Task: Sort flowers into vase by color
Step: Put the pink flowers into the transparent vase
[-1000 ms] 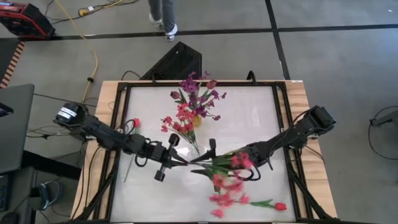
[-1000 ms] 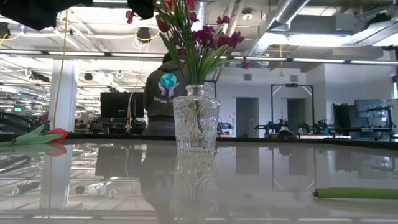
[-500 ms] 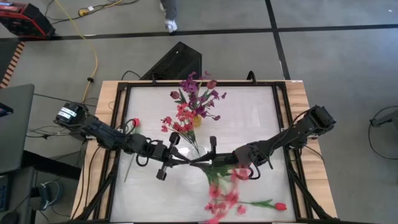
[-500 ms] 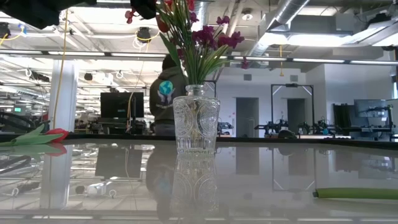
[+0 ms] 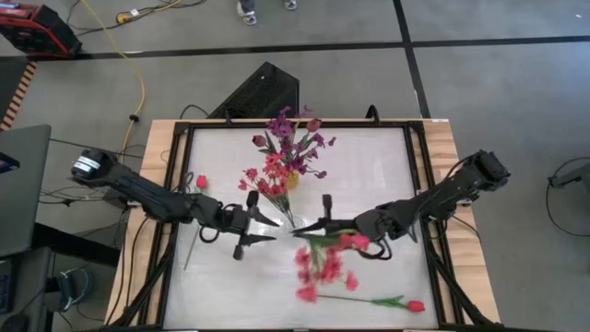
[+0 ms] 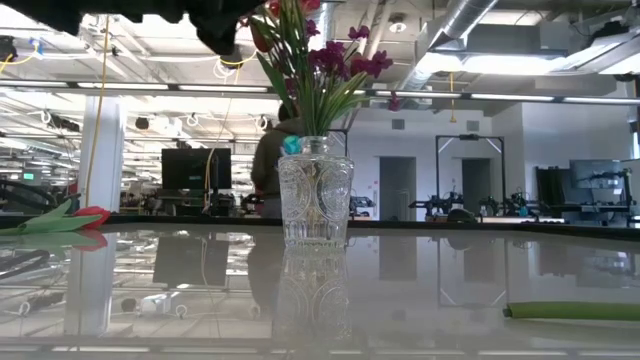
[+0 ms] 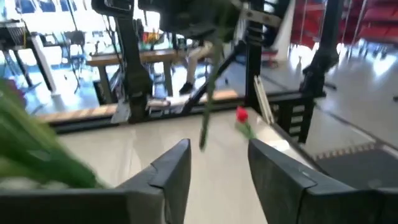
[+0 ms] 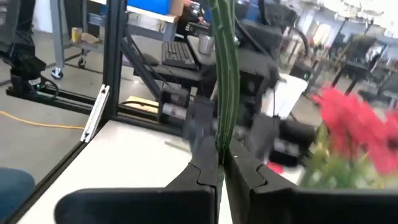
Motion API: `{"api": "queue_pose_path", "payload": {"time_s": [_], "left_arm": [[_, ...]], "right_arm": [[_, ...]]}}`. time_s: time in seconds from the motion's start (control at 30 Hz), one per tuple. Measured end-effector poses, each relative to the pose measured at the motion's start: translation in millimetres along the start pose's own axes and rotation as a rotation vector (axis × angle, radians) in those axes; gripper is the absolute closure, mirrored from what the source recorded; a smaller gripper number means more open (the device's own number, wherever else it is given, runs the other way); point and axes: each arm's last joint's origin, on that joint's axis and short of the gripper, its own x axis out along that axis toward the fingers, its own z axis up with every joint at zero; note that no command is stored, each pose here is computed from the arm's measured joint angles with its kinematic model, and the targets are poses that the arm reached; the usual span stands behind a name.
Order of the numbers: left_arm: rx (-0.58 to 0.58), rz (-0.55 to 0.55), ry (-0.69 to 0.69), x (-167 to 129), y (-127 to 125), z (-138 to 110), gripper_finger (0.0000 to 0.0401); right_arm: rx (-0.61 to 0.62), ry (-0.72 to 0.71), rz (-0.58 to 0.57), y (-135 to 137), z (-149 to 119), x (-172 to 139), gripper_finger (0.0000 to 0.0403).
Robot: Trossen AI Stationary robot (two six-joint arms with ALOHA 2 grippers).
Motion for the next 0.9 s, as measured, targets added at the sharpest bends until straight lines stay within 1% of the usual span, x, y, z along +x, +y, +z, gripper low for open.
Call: {"api": "queue_pose_path", "payload": {"time_s": [0.1,0.2,0.27,0.37,0.47,0.57,0.63,0.73,0.9], "left_arm": [[0.009,-0.031,0.073,-13,0,5,0.0239],[0.017,-0.080,0.159,-28,-2,7,0.0237],[0.014,-0.087,0.190,-38,-3,11,0.0240],[-0.001,-0.071,0.235,-52,-3,14,0.0245],[-0.029,-0.062,0.269,-63,-2,16,0.0249],[-0.047,-0.062,0.312,-70,-2,14,0.0250],[-0.062,-0.053,0.342,-73,-1,12,0.0250],[-0.070,-0.015,0.379,-74,0,9,0.0251],[-0.065,0.011,0.389,-74,0,8,0.0251]], "right_arm": [[0.064,-0.014,-0.005,-5,-12,-15,0.0370],[0.135,-0.054,-0.025,-11,-32,-24,0.0370],[0.184,-0.057,-0.042,-14,-49,-27,0.0370],[0.234,-0.062,-0.071,-19,-69,-24,0.0370],[0.266,-0.087,-0.098,-24,-79,-19,0.0370],[0.281,-0.067,-0.112,-26,-87,-13,0.0370],[0.288,-0.041,-0.117,-26,-95,-10,0.0370],[0.304,-0.045,-0.114,-27,-102,-4,0.0370],[0.337,-0.011,-0.121,-27,-117,4,0.0367]]}}
